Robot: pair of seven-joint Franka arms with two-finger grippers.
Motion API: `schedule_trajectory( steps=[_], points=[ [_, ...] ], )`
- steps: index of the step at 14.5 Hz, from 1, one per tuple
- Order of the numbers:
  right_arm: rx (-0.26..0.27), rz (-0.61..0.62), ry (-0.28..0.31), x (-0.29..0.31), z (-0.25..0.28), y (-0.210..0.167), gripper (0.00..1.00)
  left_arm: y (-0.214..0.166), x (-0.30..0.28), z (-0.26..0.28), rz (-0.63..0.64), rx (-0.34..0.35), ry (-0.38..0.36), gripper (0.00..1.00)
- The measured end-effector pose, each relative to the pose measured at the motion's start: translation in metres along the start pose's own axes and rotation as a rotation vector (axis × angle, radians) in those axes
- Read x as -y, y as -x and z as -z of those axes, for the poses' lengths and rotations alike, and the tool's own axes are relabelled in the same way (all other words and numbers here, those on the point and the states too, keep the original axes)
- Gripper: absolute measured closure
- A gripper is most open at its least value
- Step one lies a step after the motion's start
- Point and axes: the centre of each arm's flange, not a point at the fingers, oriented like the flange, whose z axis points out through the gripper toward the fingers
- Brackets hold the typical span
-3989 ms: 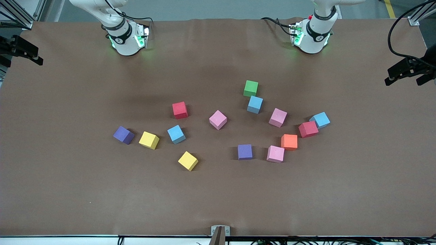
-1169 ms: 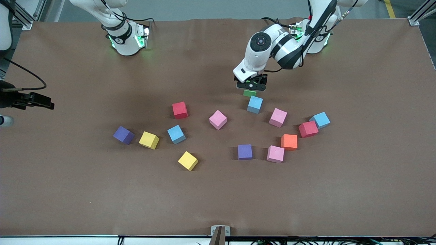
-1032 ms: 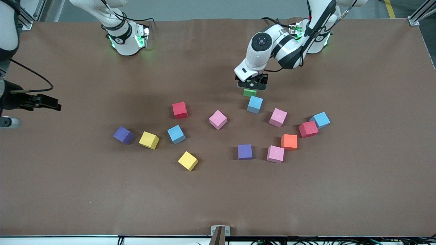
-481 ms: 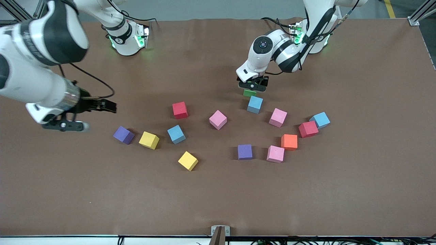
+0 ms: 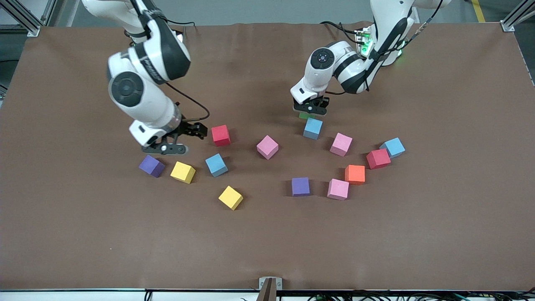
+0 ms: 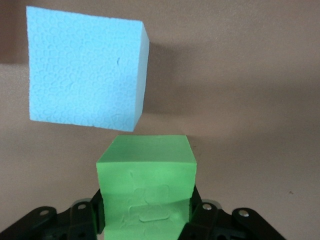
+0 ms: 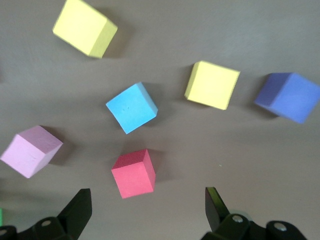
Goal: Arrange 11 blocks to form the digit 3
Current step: 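Grasp the green cube with the left gripper while the right gripper grasps the red cube, then set the green cube down mid-table with the left gripper and release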
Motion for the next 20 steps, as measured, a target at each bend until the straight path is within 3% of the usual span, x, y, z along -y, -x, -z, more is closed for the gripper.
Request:
schedule_trajectory(
  steps=[4,7,11,14,20],
  points=[
    [-0.057,0.049,-0.010,0.016,-0.064,0.030,0.00,-0.007,-0.013,0.009,0.094,-0.026,0.021,0.39],
    [-0.060,0.073,0.000,0.027,-0.102,0.051,0.00,-0.005,-0.054,0.018,0.137,-0.038,0.057,0.39],
    [-0.074,0.081,0.007,0.045,-0.142,0.075,0.00,0.004,-0.117,0.018,0.169,-0.006,0.078,0.39],
    [-0.098,0.079,0.002,0.057,-0.167,0.085,0.00,0.008,-0.143,0.001,0.182,-0.002,0.059,0.39],
    [-0.108,0.069,0.012,0.052,-0.195,0.080,0.04,0.010,-0.172,-0.006,0.206,-0.059,0.011,0.39]
  ],
)
